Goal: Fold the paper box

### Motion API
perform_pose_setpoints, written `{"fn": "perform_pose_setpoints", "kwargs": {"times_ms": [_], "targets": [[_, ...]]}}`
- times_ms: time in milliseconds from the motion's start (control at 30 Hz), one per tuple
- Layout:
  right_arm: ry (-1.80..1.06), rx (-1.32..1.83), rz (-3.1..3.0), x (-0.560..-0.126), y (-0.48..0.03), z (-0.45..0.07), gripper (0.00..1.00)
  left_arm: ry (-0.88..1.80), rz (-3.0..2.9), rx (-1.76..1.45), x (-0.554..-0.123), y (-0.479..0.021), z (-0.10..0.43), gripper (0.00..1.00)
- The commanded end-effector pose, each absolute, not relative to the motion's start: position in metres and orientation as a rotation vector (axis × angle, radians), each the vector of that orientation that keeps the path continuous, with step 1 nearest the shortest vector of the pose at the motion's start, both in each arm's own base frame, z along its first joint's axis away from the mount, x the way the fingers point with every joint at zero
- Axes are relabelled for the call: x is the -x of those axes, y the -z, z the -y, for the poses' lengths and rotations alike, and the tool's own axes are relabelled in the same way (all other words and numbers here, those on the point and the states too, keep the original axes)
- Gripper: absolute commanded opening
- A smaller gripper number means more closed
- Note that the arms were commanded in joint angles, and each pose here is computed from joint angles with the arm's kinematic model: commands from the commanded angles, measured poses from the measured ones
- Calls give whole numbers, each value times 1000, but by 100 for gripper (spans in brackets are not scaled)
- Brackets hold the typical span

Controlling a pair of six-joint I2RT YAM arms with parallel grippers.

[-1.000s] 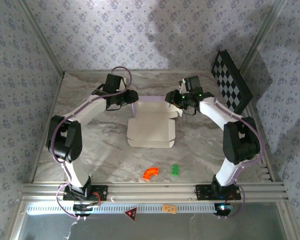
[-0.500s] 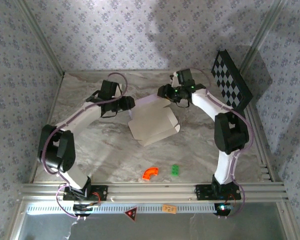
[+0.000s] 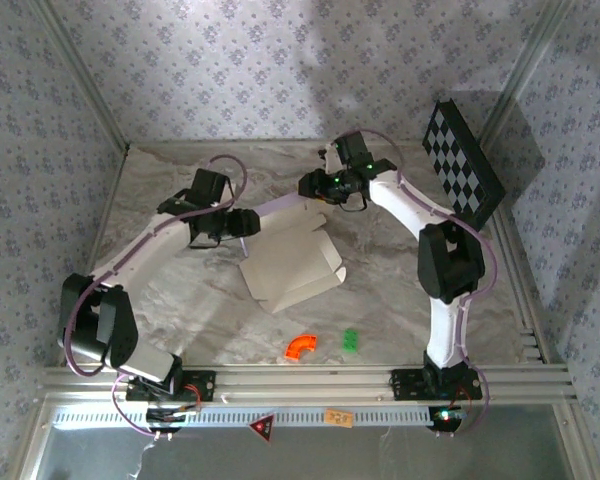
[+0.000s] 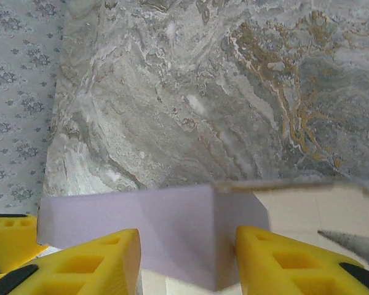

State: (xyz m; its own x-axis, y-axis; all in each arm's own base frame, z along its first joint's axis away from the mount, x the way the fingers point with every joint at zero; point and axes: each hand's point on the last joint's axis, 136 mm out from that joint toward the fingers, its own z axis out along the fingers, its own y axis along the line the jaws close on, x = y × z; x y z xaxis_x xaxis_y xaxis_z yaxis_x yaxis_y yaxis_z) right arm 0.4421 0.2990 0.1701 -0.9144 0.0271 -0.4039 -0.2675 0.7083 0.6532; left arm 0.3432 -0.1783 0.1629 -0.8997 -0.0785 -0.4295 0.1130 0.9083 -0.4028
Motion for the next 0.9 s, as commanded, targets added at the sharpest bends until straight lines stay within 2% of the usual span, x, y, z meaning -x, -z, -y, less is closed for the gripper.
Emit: {"fn": "perform_pose_setpoints", "kwargs": {"times_ms": [0,200,367,500,700,867], "targets": [[-1080,222,-2552,-444,-169,-304,47,579,-2538,-296,-355,-200,189,66],[-1033,208,-2572,-441,-172,-296,47,516,-2484,-688,-369,-220,202,76],[-996,214,-2541,-434,-191,-284,48,505,-2445,-978,-380,-207,215,80],[-956,185,-2529,-428,-202,-266,48,623,-2446,-1137,-379,-194,231,80],[-877,124,-2502,-414,-213,-236,48,686,-2477,-1190,-383,-173,238,80],[-848,80,-2488,-402,-213,-218,49,718,-2511,-1163,-381,-168,240,67]]}}
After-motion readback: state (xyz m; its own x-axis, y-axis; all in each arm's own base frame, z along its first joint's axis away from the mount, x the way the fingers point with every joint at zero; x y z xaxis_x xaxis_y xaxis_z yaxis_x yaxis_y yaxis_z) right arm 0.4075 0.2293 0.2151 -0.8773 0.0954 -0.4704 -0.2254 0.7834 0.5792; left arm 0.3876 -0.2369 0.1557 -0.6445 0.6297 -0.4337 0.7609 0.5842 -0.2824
